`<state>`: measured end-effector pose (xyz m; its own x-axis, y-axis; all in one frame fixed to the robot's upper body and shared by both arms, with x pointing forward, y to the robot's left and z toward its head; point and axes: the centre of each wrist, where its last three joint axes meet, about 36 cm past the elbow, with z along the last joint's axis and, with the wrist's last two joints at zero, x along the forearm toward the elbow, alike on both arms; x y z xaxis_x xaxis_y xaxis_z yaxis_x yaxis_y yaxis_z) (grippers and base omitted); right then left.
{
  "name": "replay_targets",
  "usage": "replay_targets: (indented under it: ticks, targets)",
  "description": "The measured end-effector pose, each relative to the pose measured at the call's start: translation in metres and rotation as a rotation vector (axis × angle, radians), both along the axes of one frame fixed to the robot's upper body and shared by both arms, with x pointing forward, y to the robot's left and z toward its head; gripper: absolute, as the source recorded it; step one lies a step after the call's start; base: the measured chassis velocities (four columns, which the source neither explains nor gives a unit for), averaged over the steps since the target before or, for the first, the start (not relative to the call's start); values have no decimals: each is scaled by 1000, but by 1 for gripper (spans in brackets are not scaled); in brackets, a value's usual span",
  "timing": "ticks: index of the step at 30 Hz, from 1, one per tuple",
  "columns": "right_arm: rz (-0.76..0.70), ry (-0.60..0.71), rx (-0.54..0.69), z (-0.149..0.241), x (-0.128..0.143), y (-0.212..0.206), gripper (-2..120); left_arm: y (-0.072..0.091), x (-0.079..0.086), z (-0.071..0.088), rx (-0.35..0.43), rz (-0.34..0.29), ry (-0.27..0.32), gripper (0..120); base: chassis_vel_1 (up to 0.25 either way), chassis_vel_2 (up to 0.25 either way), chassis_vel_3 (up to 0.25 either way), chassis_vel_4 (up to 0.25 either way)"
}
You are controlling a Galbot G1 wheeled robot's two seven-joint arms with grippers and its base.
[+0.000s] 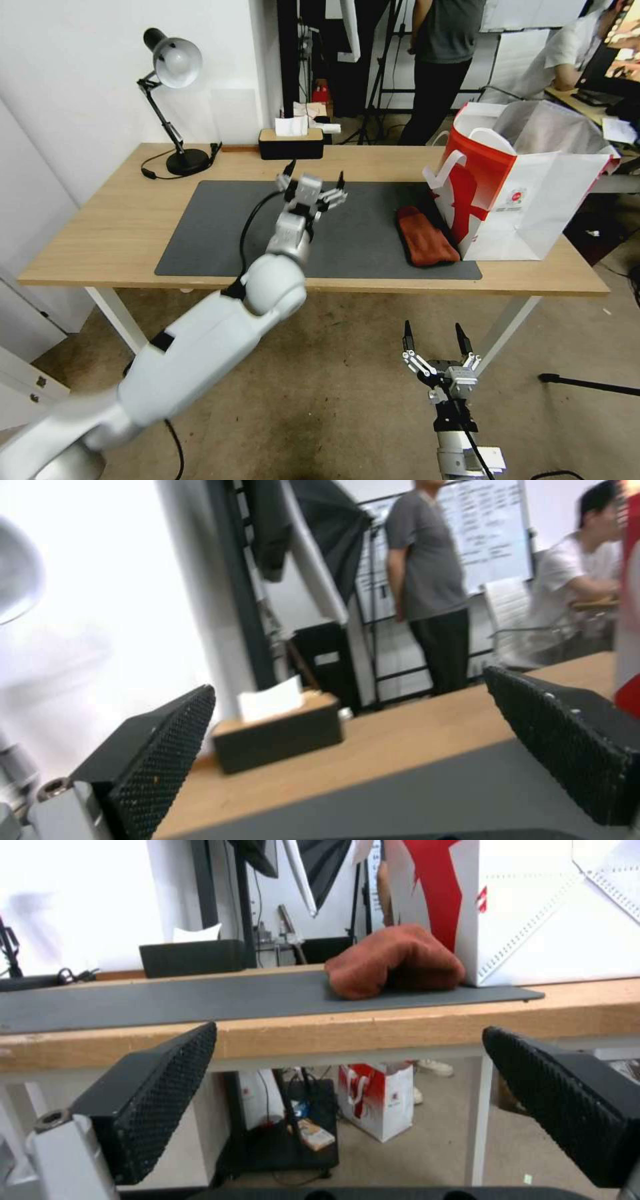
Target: Sweep shrimp from table into container with towel, then put container into takeout bag.
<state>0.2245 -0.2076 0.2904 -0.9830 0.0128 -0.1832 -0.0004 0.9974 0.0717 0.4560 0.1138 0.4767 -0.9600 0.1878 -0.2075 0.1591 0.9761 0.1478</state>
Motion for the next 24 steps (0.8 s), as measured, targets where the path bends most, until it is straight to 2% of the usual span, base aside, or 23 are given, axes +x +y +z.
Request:
replay_targets:
  ticks: [1, 3, 4, 5, 6, 7, 9, 10, 12, 13, 14, 16, 17, 20, 21, 24]
  targets:
    - [-1, 0, 1, 0, 0, 0, 100, 3, -4, -3, -1, 6, 1, 100, 0, 0, 0, 0]
    - [1, -7, 4, 3, -3, 1, 100, 29, -28, -22, 9, 33, -7, 100, 0, 0, 0, 0]
    - [1, -7, 4, 3, -3, 1, 100, 29, -28, -22, 9, 33, -7, 100, 0, 0, 0, 0]
    - [3, -10, 5, 5, -4, 1, 100, 38, -36, -28, 16, 43, -7, 100, 0, 0, 0, 0]
    - [7, -21, 8, 9, -8, 1, 100, 59, -58, -39, 30, 73, 5, 100, 0, 0, 0, 0]
    - [7, -21, 8, 9, -8, 1, 100, 59, -58, -39, 30, 73, 5, 100, 0, 0, 0, 0]
    - [10, -36, 10, 14, -12, 0, 100, 87, -82, -49, 51, 122, 0, 100, 0, 0, 0, 0]
    - [10, -36, 10, 14, -12, 0, 100, 87, -82, -49, 51, 122, 0, 100, 0, 0, 0, 0]
    - [14, -42, 6, 15, -10, -2, 100, 107, -97, -60, 63, 146, 6, 100, 0, 0, 0, 0]
    - [16, -47, 5, 16, -8, -3, 100, 123, -115, -72, 66, 144, 18, 100, 0, 0, 0, 0]
    - [16, -47, 5, 16, -8, -3, 100, 123, -115, -72, 66, 144, 18, 100, 0, 0, 0, 0]
    - [16, -52, 10, 19, -7, -5, 100, 143, -146, -92, 67, 125, 49, 100, 0, 0, 0, 0]
    - [16, -52, 10, 19, -7, -5, 100, 143, -146, -92, 67, 125, 49, 100, 0, 0, 0, 0]
    - [21, -58, 21, 20, -4, -7, 100, 159, -177, -114, 51, 94, 51, 100, 0, 0, 0, 0]
    - [21, -58, 21, 20, -4, -7, 100, 159, -177, -114, 51, 94, 51, 100, 0, 0, 0, 0]
    - [32, -70, 40, 24, -1, -9, 100, 166, -197, -134, 21, 80, 40, 100, 0, 0, 0, 0]
